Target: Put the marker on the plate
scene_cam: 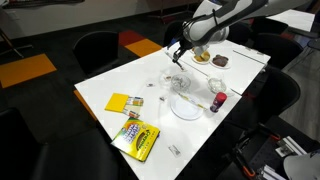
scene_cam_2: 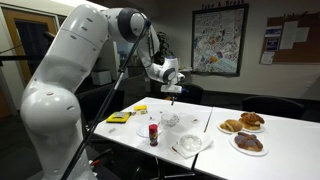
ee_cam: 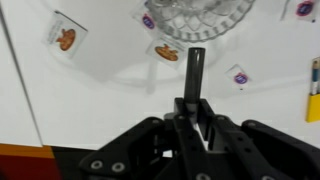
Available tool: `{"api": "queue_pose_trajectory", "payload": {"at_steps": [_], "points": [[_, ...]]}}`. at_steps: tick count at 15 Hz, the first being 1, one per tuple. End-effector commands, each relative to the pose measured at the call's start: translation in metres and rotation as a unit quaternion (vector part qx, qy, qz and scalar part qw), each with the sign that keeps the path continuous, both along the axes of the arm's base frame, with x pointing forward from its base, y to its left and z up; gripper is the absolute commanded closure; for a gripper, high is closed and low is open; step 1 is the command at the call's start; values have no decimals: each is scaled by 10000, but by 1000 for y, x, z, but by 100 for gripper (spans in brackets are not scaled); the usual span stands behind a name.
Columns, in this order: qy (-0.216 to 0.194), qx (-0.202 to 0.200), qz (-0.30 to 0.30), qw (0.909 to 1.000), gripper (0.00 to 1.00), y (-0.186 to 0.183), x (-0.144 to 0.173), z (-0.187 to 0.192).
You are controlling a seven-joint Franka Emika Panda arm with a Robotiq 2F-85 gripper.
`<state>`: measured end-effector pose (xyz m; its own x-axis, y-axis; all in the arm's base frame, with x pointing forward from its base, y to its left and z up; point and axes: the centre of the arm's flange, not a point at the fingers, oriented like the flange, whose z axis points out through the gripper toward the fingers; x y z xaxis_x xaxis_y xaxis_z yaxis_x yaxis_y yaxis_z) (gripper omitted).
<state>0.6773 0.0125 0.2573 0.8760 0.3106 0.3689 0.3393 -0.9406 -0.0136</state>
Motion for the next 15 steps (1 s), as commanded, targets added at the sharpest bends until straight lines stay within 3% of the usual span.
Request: {"api": "queue_pose_trajectory", "payload": {"at_steps": [1,5,6,11,15], "points": [[293,170,957,9948,96,41,-57,18],[585,72,1776,9823,96,75,-97,26],[872,-22,1896,9780,96,78,-108,30],[1677,-298,2123,9622,96,63,-144,26],[1624,-678,2357,9558,96,45,-149,-20]]}}
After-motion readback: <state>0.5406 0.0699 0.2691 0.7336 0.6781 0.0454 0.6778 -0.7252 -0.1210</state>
